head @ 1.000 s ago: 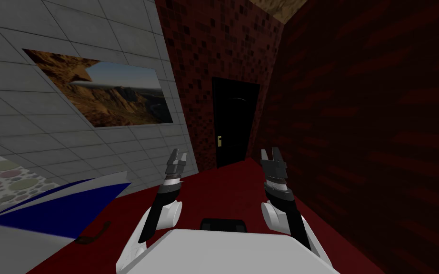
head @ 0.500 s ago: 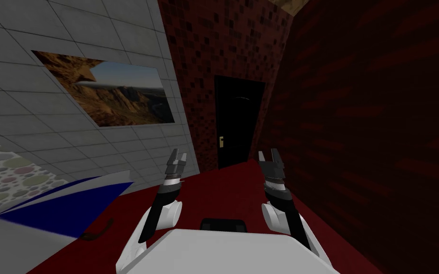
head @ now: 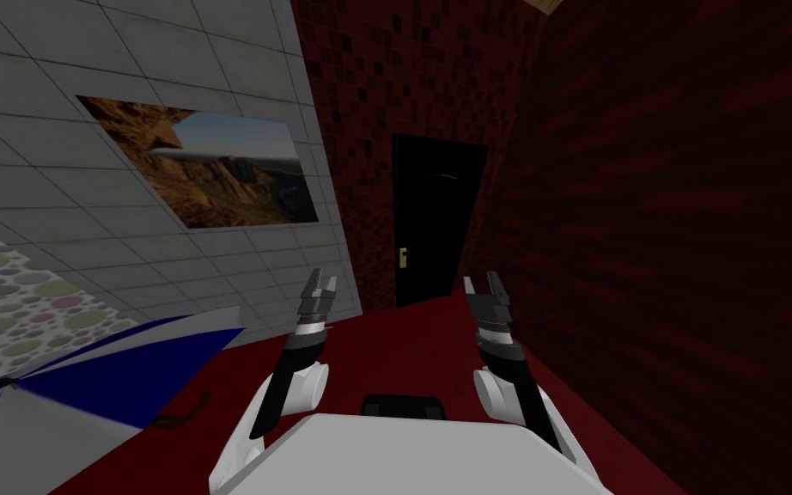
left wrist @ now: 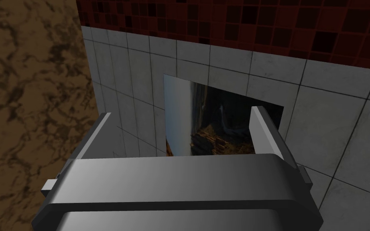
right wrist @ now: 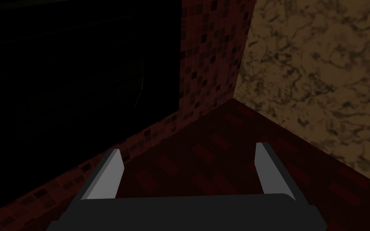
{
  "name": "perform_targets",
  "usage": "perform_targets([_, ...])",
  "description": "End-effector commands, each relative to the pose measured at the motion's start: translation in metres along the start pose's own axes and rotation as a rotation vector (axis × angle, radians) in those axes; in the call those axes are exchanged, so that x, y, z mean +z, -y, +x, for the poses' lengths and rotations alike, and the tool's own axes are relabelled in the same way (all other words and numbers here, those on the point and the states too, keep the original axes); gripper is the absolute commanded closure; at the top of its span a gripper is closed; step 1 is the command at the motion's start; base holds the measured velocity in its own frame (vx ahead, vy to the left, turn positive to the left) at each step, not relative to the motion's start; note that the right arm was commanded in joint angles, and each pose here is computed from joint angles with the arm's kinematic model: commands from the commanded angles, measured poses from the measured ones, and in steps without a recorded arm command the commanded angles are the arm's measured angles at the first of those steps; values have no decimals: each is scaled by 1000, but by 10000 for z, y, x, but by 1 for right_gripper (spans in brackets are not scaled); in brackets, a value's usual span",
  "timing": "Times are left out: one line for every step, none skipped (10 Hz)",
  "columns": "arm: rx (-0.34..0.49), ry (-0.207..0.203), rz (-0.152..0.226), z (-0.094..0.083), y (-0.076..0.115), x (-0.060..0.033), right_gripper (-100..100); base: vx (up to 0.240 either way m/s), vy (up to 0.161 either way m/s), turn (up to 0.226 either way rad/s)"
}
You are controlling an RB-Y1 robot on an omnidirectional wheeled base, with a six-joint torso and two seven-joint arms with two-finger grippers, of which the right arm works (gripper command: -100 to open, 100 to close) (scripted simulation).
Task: Pull the door open
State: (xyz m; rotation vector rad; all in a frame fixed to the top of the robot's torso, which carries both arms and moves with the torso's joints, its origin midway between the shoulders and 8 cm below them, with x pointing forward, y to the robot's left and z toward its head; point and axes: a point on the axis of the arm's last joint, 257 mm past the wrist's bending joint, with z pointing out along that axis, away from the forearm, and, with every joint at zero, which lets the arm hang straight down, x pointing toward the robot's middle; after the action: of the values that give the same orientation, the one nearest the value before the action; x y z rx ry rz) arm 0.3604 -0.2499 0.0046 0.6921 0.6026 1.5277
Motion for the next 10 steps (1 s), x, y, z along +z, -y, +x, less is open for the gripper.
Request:
perform_targets([40, 1, 21, -19, 73, -22, -100, 79, 23, 75])
perform_targets([64, 2, 34, -35, 122, -39, -100, 75, 10, 69])
perform_targets([88, 4, 47, -52, 172, -56, -100, 93, 4, 74])
perform_targets([115, 7, 62, -73, 229, -76, -100, 94, 15, 102])
perform_targets([143, 10, 76, -94, 285, -97, -100, 95, 9, 102])
perform_targets([170, 14, 91, -115, 341, -119, -100, 99, 8, 81])
perform_targets([197, 19, 105, -137, 396, -141, -100, 92, 4, 79])
perform_targets([227, 24, 120, -161, 456, -166, -100, 117, -7, 105])
perform_targets([256, 31, 135, -187, 516, -192, -100, 107, 0, 114])
perform_targets([285, 38, 151, -213, 575, -218, -100, 99, 13, 96])
